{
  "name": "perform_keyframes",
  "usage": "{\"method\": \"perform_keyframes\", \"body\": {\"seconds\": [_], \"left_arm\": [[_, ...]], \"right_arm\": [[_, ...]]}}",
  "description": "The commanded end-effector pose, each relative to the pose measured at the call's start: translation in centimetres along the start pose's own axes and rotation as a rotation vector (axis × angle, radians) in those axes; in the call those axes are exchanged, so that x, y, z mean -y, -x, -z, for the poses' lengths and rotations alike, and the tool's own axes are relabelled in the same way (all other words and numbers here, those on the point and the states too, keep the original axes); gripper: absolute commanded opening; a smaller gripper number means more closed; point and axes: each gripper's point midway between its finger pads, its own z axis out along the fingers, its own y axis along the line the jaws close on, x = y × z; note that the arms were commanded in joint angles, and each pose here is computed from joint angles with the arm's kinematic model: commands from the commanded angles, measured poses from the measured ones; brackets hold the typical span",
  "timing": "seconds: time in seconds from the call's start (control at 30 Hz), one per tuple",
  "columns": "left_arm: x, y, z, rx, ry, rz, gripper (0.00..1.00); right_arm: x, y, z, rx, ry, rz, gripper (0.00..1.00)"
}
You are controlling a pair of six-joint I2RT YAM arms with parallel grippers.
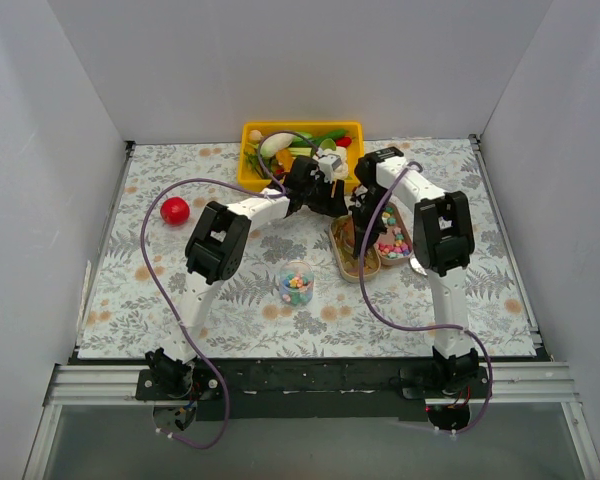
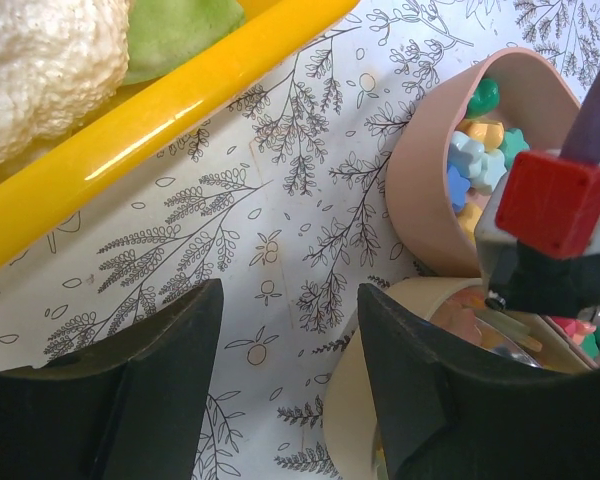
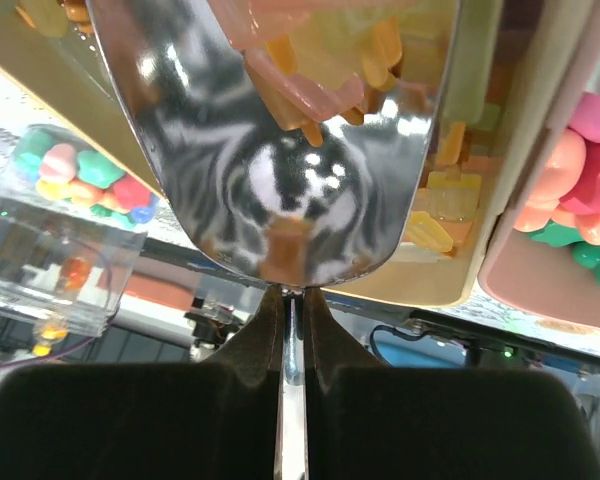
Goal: Pack the candies
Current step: Scoop the fake candies from the storage box.
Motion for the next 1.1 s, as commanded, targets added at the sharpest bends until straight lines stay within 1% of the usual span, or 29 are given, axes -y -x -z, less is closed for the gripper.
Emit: {"method": "perform_keyframes", "body": {"seconds": [0.0, 0.1, 0.23, 0.33, 0.37, 0.6, 0.83, 0.97, 1.0, 1.07], "left_arm": [[2.3, -4.1, 0.3, -0.140, -0.053, 0.027, 0.56], [2.3, -3.8, 0.4, -0.132, -0.043, 0.027, 0.56], [2.4, -3.5, 0.5, -0.129, -0.041, 0.026, 0.56], [2.3, -3.3, 0.7, -0.124, -0.033, 0.029, 0.56], [2.4, -3.2, 0.7, -0.122, -0.031, 0.033, 0.56], [2.9, -2.2, 1.2, -0.110, -0.063, 0.076, 0.56], [2.9, -0.8, 2.1, -0.081, -0.034, 0.092, 0.57], [2.4, 1.2, 3.4, -0.035, 0.005, 0.114, 0.61], [2.0, 2.0, 4.0, -0.016, 0.018, 0.125, 0.65], [1.9, 3.0, 4.8, 0.008, 0.025, 0.142, 0.68]], "right_arm": [[3.8, 4.1, -2.0, 0.109, -0.227, 0.014, 0.01], [4.3, 3.7, -2.4, 0.105, -0.278, 0.024, 0.01], [4.5, 3.3, -2.6, 0.120, -0.297, 0.035, 0.01], [4.7, 3.1, -2.4, 0.156, -0.328, 0.054, 0.01], [4.3, 3.3, -1.8, 0.194, -0.325, 0.068, 0.01], [3.7, 3.0, -1.5, 0.254, -0.300, 0.099, 0.01], [2.2, 2.7, 1.6, 0.341, -0.283, 0.141, 0.01], [0.4, 1.2, 4.4, 0.403, -0.247, 0.178, 0.01], [0.1, 0.8, 4.8, 0.410, -0.237, 0.183, 0.01], [-0.6, -0.6, 5.8, 0.427, -0.226, 0.206, 0.01]]}}
